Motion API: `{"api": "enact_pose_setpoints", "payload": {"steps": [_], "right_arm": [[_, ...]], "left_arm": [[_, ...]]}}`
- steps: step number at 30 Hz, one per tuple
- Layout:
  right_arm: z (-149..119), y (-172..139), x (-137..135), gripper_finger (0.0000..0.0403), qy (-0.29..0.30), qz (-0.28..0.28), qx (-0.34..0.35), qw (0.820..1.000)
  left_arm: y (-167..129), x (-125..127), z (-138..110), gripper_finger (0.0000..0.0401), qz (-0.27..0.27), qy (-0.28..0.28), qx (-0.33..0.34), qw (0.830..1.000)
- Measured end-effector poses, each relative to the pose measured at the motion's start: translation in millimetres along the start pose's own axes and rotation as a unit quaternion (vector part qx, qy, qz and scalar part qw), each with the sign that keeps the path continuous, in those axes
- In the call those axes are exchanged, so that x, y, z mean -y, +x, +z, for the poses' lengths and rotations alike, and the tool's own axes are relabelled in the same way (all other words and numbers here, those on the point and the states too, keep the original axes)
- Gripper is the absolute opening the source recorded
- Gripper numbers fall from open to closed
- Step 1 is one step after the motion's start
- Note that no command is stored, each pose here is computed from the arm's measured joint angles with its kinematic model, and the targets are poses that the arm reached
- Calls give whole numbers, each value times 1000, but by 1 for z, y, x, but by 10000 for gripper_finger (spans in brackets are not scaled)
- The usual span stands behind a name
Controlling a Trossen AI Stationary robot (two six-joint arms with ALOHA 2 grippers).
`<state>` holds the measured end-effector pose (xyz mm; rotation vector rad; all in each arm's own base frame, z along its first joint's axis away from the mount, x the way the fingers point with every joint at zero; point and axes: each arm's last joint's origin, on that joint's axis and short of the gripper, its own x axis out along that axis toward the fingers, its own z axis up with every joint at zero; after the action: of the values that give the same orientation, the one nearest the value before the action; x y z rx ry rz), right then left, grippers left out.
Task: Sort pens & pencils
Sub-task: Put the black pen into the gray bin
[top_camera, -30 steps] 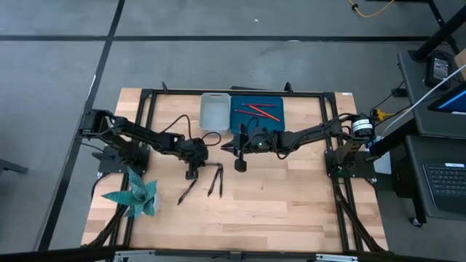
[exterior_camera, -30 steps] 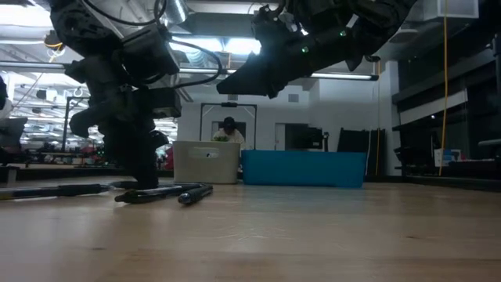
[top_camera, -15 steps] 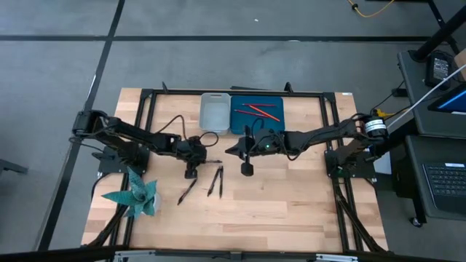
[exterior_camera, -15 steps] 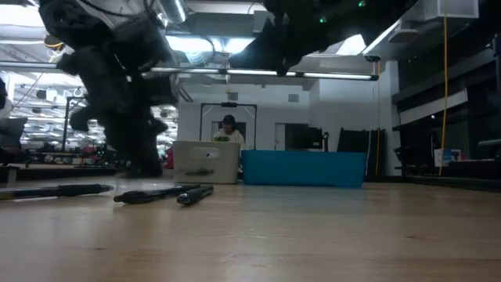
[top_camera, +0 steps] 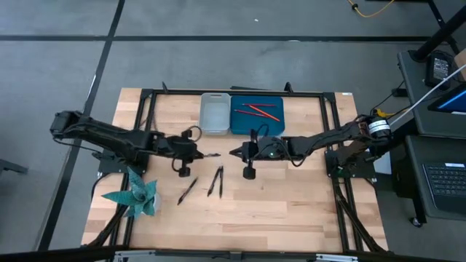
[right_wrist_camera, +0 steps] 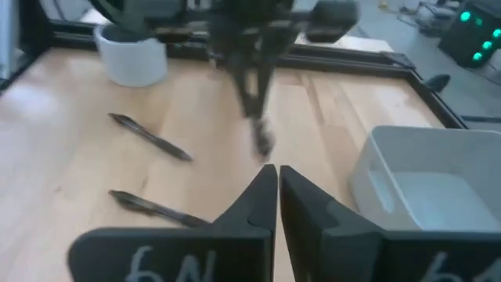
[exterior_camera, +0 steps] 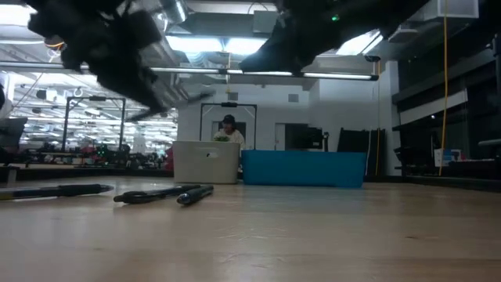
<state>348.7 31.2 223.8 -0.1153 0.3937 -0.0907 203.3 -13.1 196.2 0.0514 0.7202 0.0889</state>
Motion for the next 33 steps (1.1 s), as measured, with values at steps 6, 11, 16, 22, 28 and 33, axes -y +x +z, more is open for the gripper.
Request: {"api": "enact_pose_setpoints", "payload": {"steps": [6, 11, 16, 22, 28, 33], "right_arm": [[-13, -23, -5, 20, 8, 11, 45, 999], [-22, -44, -9, 20, 7, 20, 101, 995], [-30, -53, -13, 20, 0, 27, 130, 991], [-32, -54, -13, 20, -4, 26, 132, 991], [-31, -54, -13, 20, -12, 25, 139, 990], [-31, -54, -11, 20, -21, 19, 141, 990]], "left_arm": [[-30, -5, 9, 18, 13, 5, 125, 992], [-40, -12, 6, 18, 31, 0, 222, 975], [-38, -18, -2, 18, 30, -11, 321, 947], [-33, -30, -20, 18, 63, -34, 372, 926], [-32, -40, -30, 18, 82, -44, 394, 914], [-32, -48, -31, 18, 107, -54, 392, 912]]}}
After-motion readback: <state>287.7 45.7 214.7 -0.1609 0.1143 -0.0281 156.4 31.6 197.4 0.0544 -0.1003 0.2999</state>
